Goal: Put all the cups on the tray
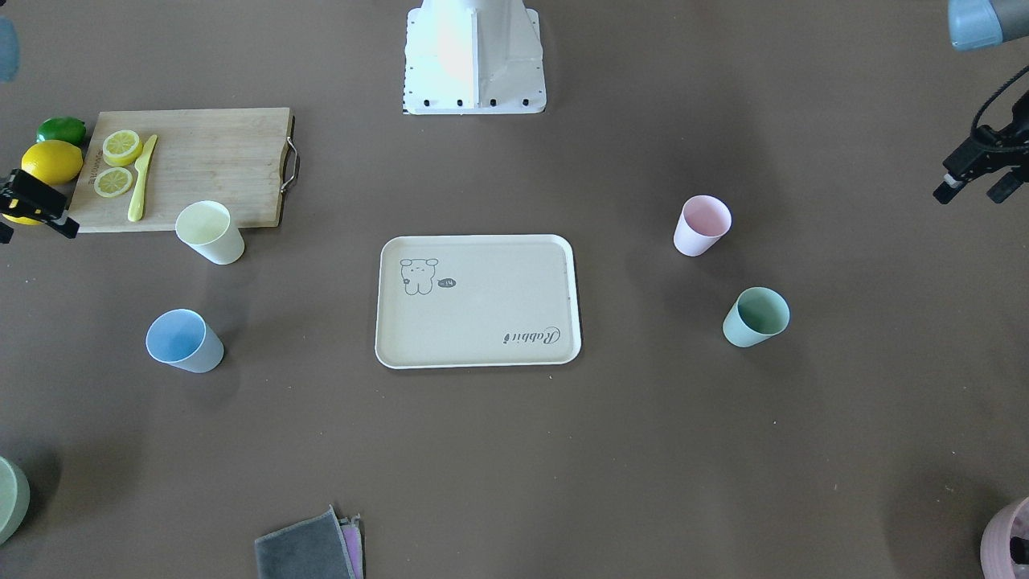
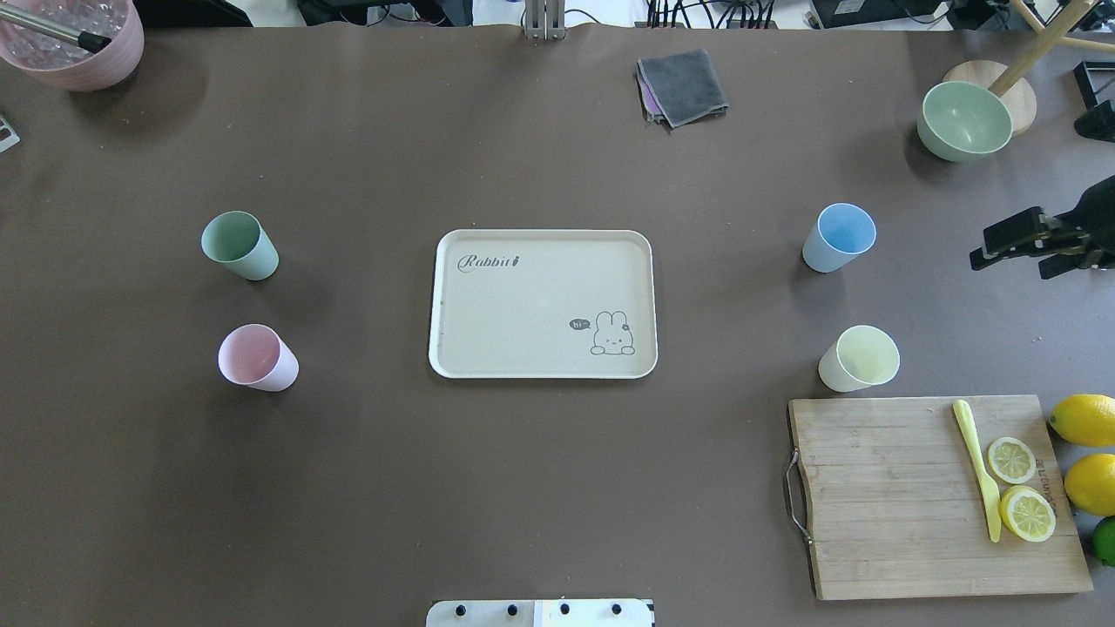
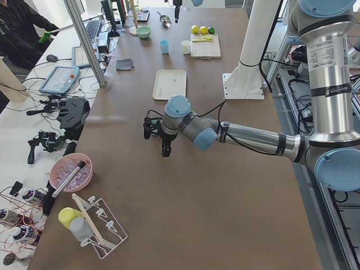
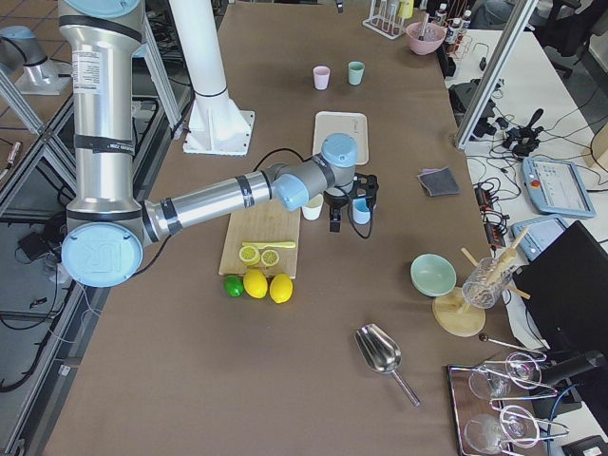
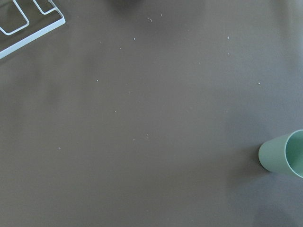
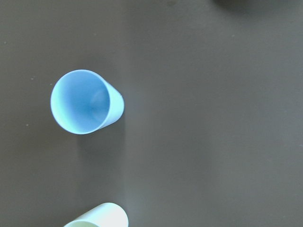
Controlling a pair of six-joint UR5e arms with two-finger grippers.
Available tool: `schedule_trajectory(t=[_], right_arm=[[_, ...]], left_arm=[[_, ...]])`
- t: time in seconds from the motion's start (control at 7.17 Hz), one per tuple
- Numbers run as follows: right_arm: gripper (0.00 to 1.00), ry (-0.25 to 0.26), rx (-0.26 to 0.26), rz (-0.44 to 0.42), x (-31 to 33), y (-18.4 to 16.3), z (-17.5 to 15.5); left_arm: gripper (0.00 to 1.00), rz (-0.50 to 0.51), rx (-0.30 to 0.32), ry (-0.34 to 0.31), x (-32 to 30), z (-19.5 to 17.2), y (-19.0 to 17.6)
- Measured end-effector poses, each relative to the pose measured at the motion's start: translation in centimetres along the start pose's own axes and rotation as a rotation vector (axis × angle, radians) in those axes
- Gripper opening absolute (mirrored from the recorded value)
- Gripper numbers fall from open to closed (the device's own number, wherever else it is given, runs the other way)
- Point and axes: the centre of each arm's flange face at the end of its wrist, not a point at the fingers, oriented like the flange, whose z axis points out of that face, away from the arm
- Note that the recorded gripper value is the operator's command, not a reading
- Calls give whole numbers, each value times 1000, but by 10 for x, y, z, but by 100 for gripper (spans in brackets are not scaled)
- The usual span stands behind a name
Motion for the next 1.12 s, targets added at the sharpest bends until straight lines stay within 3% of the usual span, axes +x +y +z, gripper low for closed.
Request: schedule_trajectory(t=[0.56,1.12], right_arm=[[100,3,-10,11,-95,35,41],[100,94,-19,-19,-76,60,74]], left_arm=[[98,-42,-9,11,52,45,32],[98,-19,-28,4,74,64,51]])
